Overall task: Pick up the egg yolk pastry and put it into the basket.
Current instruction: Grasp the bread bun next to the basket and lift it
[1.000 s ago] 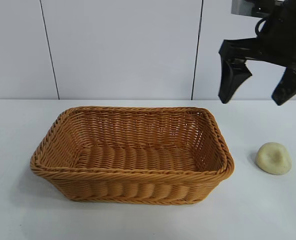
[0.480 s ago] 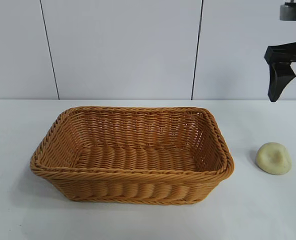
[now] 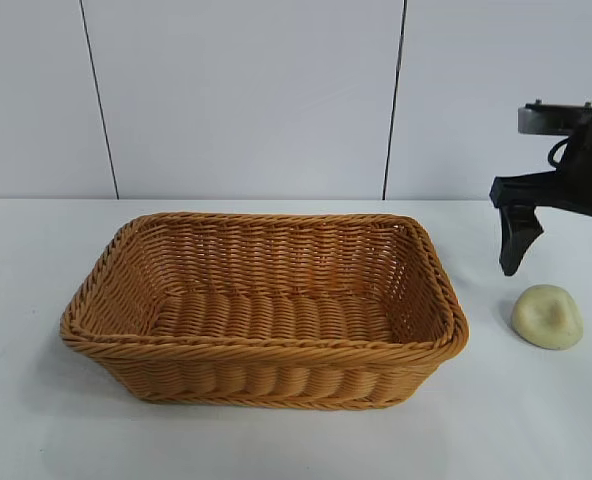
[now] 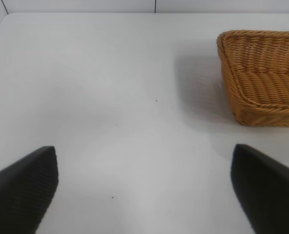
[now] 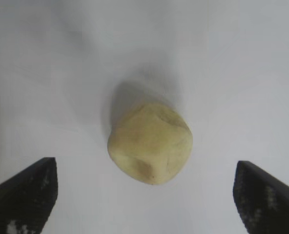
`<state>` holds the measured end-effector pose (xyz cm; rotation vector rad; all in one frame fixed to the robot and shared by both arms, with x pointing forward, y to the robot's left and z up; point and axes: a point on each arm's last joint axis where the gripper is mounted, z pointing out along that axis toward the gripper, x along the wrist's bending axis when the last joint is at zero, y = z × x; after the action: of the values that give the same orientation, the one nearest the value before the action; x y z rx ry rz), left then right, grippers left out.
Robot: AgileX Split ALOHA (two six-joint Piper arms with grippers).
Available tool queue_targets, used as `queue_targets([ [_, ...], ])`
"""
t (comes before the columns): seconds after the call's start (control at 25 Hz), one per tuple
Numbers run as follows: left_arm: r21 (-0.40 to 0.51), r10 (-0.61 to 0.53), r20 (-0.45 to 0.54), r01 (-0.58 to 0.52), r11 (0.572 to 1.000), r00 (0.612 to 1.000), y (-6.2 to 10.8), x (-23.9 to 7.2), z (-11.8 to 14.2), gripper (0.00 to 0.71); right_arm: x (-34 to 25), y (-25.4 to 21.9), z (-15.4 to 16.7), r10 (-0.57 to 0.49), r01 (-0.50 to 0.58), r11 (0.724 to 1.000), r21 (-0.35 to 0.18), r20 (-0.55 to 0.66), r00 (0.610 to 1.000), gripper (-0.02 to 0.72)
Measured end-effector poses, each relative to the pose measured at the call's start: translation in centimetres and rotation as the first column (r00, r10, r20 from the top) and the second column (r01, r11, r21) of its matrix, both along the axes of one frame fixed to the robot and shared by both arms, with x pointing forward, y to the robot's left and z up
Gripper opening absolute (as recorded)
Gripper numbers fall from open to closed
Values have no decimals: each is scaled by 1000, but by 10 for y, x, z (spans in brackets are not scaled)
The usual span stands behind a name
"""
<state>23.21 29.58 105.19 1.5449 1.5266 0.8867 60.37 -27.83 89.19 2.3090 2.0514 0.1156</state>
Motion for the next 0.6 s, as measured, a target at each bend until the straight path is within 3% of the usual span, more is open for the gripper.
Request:
queue_targets([
  [0.2, 0, 0, 0, 0, 1000, 1000, 0, 0, 0, 692, 2, 0, -8, 1, -1, 1000, -2, 1, 1000, 649],
  [0.44, 0, 0, 0, 0, 1000, 1000, 0, 0, 0, 692, 3, 0, -8, 2, -2, 1000, -2, 8, 1000, 386],
  [0.6, 0, 0, 0, 0, 1000, 1000, 0, 0, 0, 692, 4, 0, -8, 2, -2, 1000, -2, 21, 1000, 259],
])
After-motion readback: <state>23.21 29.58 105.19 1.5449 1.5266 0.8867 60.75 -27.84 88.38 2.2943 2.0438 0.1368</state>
